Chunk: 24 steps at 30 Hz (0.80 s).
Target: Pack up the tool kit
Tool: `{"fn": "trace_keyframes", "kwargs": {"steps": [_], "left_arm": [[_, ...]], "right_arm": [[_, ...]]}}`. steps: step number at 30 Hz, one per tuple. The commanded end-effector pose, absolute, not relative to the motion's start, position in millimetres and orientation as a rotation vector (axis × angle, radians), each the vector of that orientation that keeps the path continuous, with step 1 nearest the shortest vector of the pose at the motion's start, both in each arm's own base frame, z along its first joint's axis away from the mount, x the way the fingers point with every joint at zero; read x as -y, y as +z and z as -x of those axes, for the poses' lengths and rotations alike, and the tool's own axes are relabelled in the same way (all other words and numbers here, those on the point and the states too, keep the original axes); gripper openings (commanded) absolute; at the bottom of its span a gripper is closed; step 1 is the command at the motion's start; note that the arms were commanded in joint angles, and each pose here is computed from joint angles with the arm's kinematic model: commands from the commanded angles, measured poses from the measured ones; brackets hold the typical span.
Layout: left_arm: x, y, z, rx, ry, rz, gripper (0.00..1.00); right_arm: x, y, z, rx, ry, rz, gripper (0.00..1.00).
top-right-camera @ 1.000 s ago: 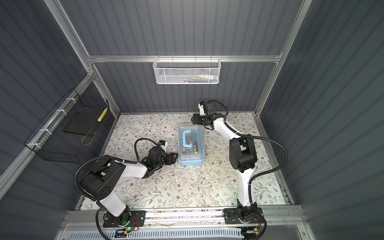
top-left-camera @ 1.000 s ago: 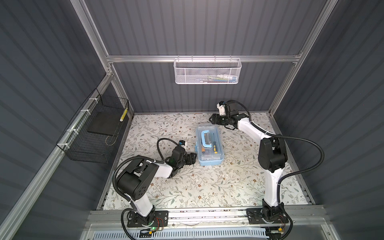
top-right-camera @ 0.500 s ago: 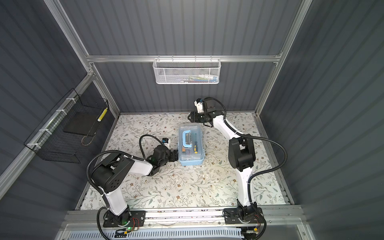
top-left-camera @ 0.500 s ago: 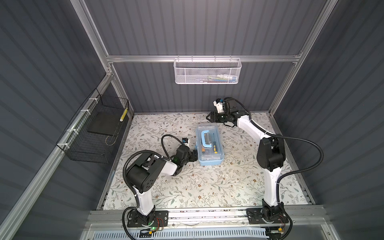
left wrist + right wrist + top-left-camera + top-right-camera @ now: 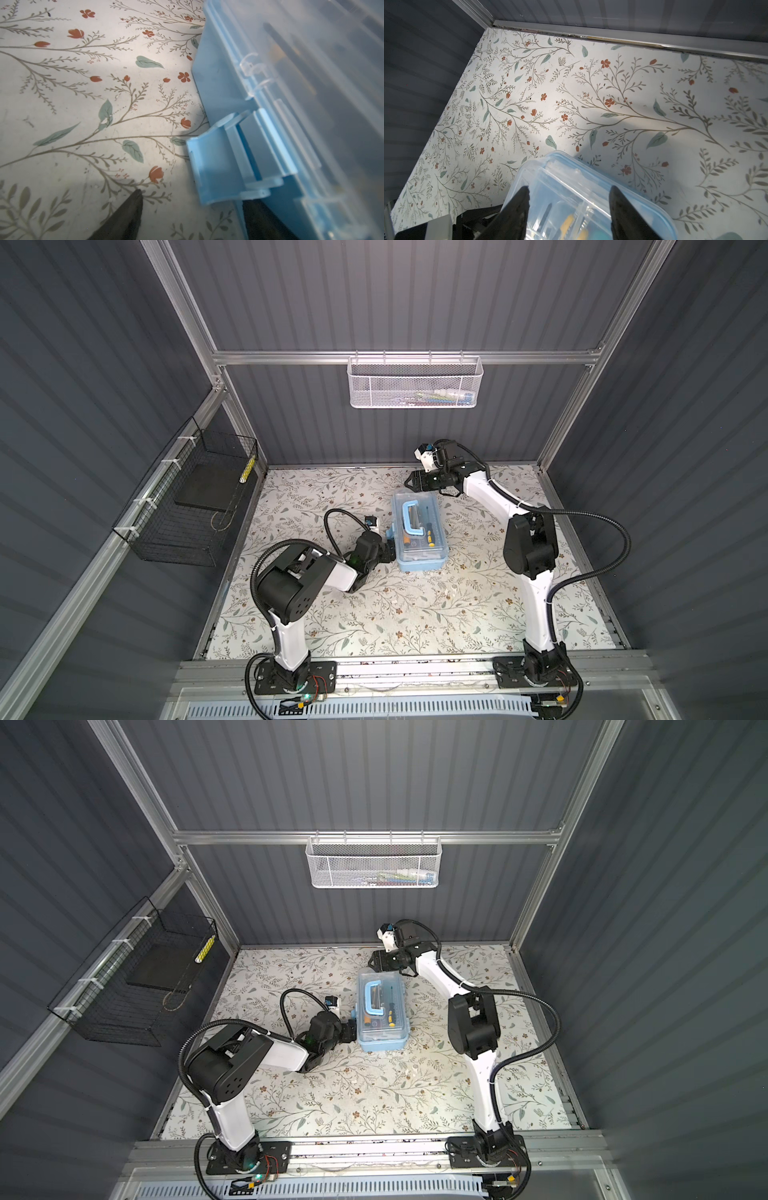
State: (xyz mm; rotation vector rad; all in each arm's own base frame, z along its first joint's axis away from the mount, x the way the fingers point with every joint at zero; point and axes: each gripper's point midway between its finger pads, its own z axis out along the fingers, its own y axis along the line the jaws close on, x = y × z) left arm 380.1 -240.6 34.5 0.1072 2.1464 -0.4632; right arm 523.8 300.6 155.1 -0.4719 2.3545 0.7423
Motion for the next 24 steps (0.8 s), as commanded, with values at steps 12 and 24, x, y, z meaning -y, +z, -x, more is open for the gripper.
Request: {"fn": "trace_keyframes", "kwargs": {"steps": [12, 24], "left_arm": [[212.0, 1.7, -370.4, -2.263, -0.255, -0.103, 0.78], [203.1, 15.7, -385.1, -2.237, -0.251, -0.075, 0.78]], "right_arm": [[-311.4, 125.2, -490.9, -2.456, 0.772, 0.523, 0.60], [-309.6, 112.3, -478.3, -2.478, 0.790, 0.526, 0.58]]}}
